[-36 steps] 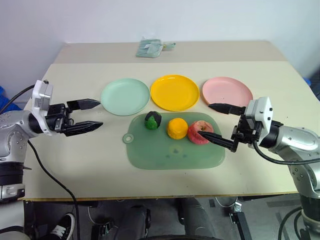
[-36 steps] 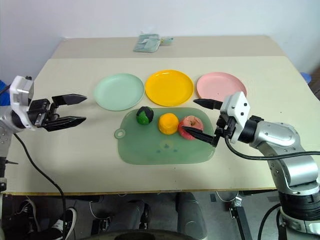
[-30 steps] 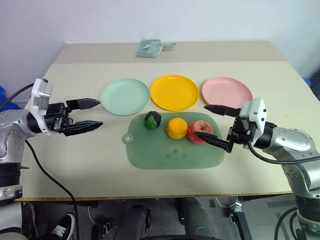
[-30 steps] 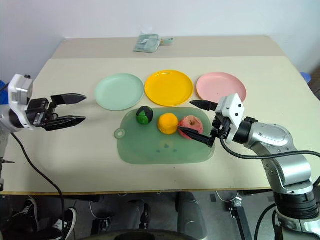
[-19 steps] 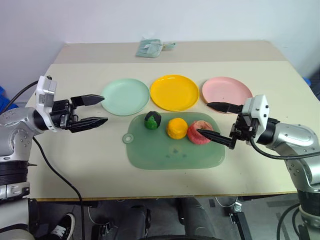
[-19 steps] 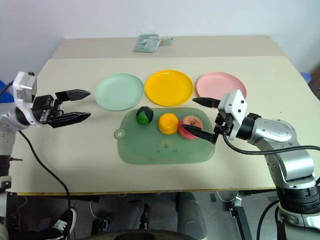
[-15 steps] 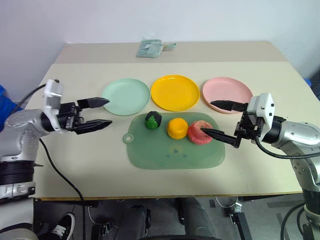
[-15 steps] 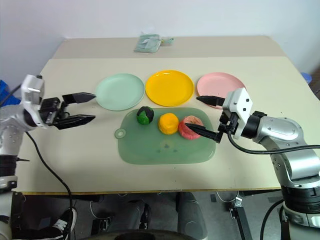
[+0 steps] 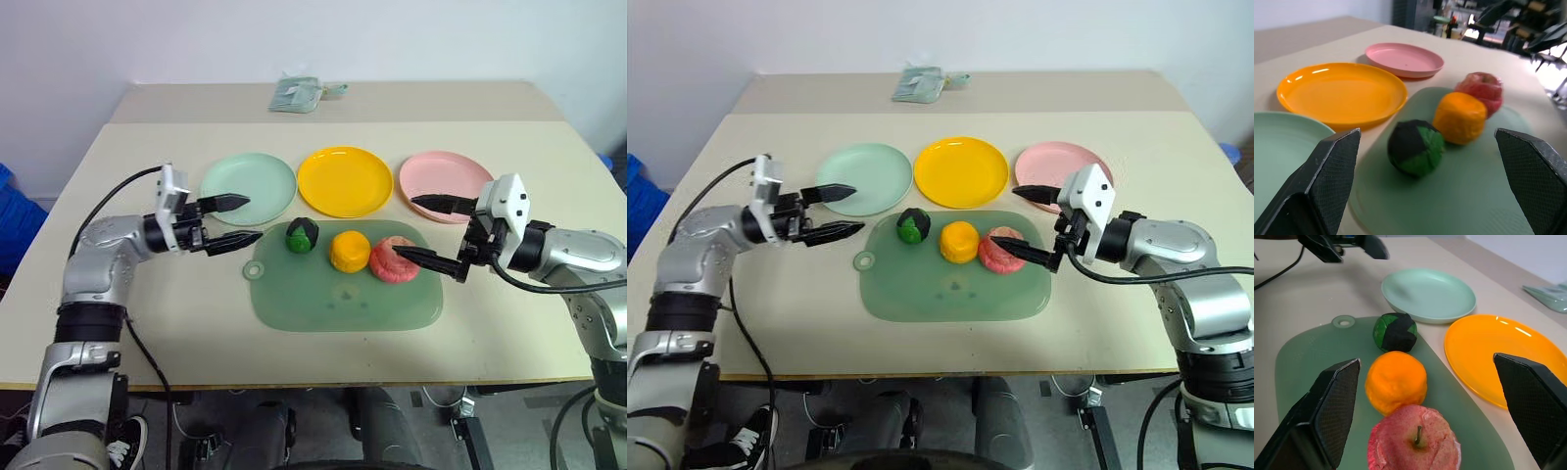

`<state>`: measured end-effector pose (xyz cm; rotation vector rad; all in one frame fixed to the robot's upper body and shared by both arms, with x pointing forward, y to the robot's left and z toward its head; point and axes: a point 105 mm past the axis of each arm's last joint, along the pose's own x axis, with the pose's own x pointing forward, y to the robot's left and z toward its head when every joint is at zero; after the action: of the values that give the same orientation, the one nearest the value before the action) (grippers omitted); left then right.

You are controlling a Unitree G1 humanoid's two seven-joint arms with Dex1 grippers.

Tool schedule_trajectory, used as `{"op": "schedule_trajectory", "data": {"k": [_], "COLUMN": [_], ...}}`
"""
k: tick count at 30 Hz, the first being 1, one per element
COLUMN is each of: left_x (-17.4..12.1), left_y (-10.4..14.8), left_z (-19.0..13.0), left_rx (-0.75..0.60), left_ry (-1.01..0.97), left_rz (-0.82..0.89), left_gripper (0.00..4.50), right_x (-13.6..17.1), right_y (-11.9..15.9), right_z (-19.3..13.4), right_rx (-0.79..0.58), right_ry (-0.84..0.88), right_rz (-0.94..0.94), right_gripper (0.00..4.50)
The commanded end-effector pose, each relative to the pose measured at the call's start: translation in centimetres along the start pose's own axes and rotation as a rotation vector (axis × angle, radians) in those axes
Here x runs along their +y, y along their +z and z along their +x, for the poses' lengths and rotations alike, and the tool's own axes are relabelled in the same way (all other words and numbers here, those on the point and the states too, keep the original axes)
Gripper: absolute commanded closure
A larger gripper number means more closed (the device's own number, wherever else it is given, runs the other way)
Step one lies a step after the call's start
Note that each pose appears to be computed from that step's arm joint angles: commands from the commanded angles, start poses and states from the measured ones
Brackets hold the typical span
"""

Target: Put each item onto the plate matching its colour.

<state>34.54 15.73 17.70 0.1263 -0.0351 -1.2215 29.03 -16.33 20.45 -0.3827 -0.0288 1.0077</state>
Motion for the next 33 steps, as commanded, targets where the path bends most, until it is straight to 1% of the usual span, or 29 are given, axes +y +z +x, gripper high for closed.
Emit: {"op": "schedule_trajectory", "data": {"k": [1,5,8,11,13,17,19,23,26,28,31,33], "left_x": [-0.2,-0.8,-0.7,0.0,0.2,0.6,0.8,0.6,0.2,0.3,0.7,0.9], "left_y": [-0.1,-0.3,-1.7,-2.0,-2.4,-3.1,-4.0,-4.9,-5.9,-5.8,-5.0,-4.8], "left_z": [2.0,4.1,6.1,7.4,7.7,7.6,7.5,7.9,7.9,8.0,7.9,7.6], "left_rx": [0.005,-0.021,0.041,0.06,0.077,0.089,0.122,0.125,0.134,0.118,0.075,0.071], "left_ry": [-0.051,-0.122,-0.137,-0.099,-0.098,-0.086,-0.079,-0.084,-0.09,-0.078,-0.048,-0.044], "left_rz": [0.035,0.048,0.086,0.128,0.161,0.158,0.165,0.143,0.147,0.148,0.149,0.147], "left_gripper": [0.0,0.0,0.0,0.0,0.0,0.0,0.0,0.0,0.84,1.75,1.75,1.75], "right_x": [0.1,-0.1,-0.2,-0.3,-0.4,-0.6,-0.7,-0.9,-0.9,-1.0,-1.1,-1.1], "right_y": [1.1,1.4,1.5,1.6,1.6,1.4,1.3,1.5,1.6,1.6,1.6,1.5], "right_z": [-0.1,-0.2,-0.2,-0.2,-0.3,-0.7,-0.8,-0.8,-0.9,-1.0,-1.0,-1.0], "right_rx": [-0.01,-0.007,-0.007,-0.008,-0.007,0.004,0.004,-0.003,-0.002,-0.002,0.002,0.003], "right_ry": [-0.006,-0.024,-0.042,-0.063,-0.077,-0.1,-0.113,-0.127,-0.13,-0.135,-0.144,-0.146], "right_rz": [-0.055,-0.062,-0.074,-0.086,-0.088,-0.092,-0.095,-0.096,-0.1,-0.103,-0.108,-0.108], "right_gripper": [0.07,0.07,0.07,0.07,0.07,0.07,0.07,0.07,0.0,0.0,0.0,0.0]}}
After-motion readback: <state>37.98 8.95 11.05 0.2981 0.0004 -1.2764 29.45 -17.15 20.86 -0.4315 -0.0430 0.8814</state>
